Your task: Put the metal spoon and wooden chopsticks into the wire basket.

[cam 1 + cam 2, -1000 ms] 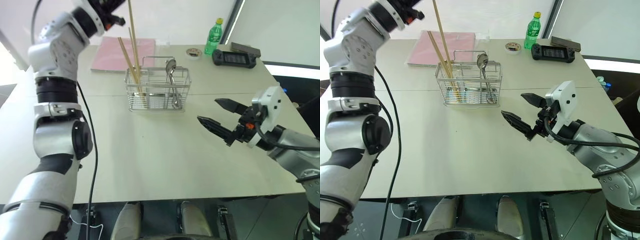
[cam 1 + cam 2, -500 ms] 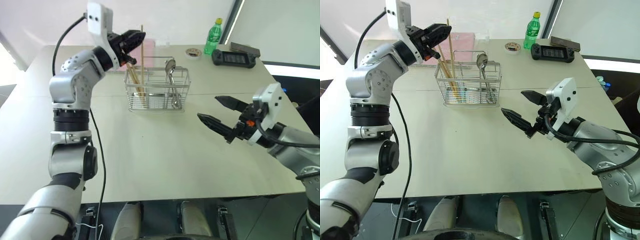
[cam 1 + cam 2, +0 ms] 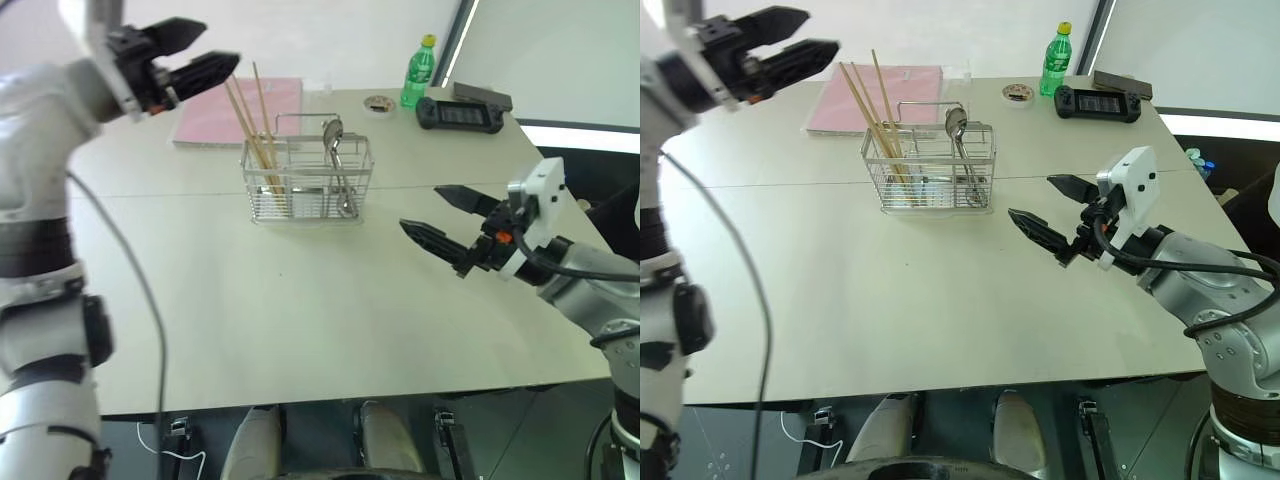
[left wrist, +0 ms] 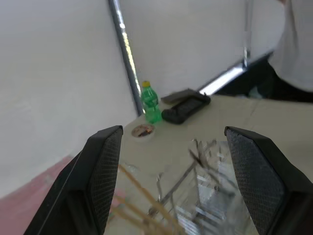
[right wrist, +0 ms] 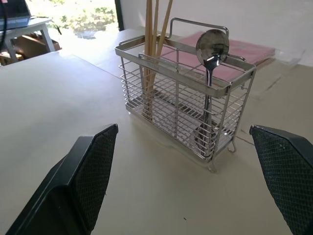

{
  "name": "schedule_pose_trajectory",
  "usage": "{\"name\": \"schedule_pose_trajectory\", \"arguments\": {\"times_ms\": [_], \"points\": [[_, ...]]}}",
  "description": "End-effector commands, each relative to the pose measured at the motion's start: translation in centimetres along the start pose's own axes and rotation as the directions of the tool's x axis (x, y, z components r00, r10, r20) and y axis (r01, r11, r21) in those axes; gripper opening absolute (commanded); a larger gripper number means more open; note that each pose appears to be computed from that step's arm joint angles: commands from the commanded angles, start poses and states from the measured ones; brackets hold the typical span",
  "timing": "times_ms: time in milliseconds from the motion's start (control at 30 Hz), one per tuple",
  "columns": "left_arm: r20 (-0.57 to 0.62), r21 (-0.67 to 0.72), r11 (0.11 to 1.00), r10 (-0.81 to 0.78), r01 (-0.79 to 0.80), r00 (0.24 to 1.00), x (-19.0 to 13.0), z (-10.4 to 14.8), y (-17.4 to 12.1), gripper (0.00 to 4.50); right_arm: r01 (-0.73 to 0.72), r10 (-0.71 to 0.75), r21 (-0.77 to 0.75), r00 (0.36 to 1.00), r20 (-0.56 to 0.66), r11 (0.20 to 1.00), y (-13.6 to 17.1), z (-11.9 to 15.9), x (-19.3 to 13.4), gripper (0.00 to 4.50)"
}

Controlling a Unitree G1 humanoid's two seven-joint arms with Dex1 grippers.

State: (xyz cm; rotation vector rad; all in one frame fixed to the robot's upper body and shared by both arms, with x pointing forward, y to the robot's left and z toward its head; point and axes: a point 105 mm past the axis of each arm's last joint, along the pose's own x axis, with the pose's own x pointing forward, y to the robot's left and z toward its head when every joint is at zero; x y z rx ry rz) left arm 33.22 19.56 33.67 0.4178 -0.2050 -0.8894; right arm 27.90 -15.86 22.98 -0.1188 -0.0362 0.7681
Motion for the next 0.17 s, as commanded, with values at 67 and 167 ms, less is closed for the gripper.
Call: {"name": "schedule_pose_trajectory", "arguments": {"times_ms": [67,167], "points": [[-0.23,0.092,0.98,-0.153,0.179,0.961,-3.2,-3.2,-2.2,3.5,0.02,-0.019,-0.058,0.999,0.029,0.998,-1.2,1.1,-0.4,4.5],[-0.293,0.062,0.983,-0.146,0.172,0.945,-4.9,-4.8,-2.6,3.5,0.02,-0.018,-0.062,0.999,0.027,0.998,-1.7,1.1,-0.3,4.5]]}}
